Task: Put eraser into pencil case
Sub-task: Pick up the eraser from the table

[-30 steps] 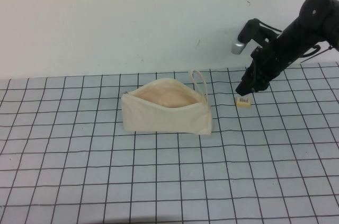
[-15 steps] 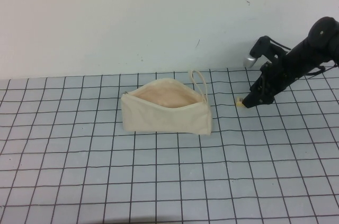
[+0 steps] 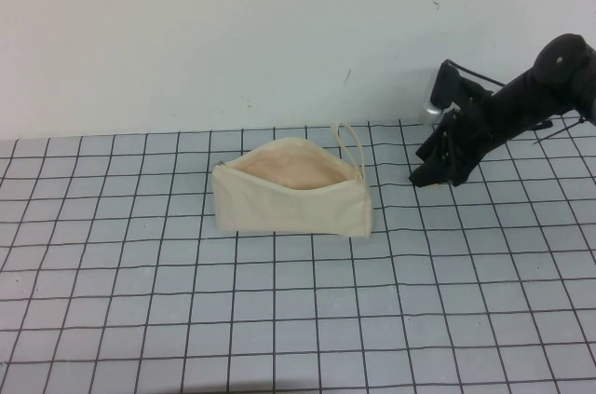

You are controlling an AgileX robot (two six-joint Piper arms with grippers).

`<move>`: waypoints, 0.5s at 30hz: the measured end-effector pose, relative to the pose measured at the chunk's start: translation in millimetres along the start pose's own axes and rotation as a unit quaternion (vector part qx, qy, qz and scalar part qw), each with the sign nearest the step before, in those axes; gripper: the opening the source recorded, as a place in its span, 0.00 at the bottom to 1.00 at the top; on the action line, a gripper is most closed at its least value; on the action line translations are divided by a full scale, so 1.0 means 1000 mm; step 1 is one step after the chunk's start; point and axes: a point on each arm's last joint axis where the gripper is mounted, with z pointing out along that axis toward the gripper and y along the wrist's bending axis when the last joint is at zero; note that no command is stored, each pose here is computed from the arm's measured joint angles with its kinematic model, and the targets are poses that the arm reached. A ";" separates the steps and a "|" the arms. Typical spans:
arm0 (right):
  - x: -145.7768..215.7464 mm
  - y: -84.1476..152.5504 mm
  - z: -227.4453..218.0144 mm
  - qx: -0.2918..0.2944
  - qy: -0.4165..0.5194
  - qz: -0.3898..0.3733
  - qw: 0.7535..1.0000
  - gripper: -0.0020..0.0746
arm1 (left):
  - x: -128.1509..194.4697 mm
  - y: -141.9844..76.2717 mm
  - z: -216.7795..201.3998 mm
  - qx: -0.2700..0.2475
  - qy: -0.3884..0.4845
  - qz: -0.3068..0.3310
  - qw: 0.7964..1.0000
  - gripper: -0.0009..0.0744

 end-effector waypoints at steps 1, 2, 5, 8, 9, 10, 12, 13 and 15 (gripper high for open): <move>0.001 0.000 0.001 -0.002 0.004 -0.005 1.000 0.57 | 0.000 0.000 0.000 0.000 0.000 0.000 1.000 0.01; 0.003 0.001 0.003 -0.003 0.011 -0.010 1.000 0.55 | 0.000 0.000 0.000 0.000 0.000 0.000 1.000 0.01; 0.006 0.001 0.004 -0.006 0.024 -0.020 0.999 0.50 | 0.000 0.000 0.000 0.000 0.000 0.000 1.000 0.01; 0.007 0.001 0.005 -0.005 0.030 -0.026 0.999 0.48 | 0.000 0.000 0.000 0.000 0.000 0.000 1.000 0.01; 0.007 0.001 0.005 -0.005 0.031 -0.026 0.999 0.46 | 0.000 0.000 0.000 0.000 0.000 0.000 1.000 0.01; 0.007 0.001 0.005 -0.005 0.032 -0.027 0.999 0.44 | 0.000 0.000 0.000 0.000 0.000 0.000 1.000 0.01; 0.007 0.001 0.004 -0.007 0.034 -0.029 0.999 0.37 | 0.000 0.000 0.000 0.000 0.000 0.000 1.000 0.01; 0.007 0.001 0.004 -0.008 0.034 -0.029 0.999 0.32 | 0.000 0.000 0.000 0.000 0.000 0.000 1.000 0.01; 0.006 0.002 0.003 -0.011 0.035 -0.030 0.999 0.29 | 0.000 0.000 0.000 0.000 0.000 0.000 1.000 0.01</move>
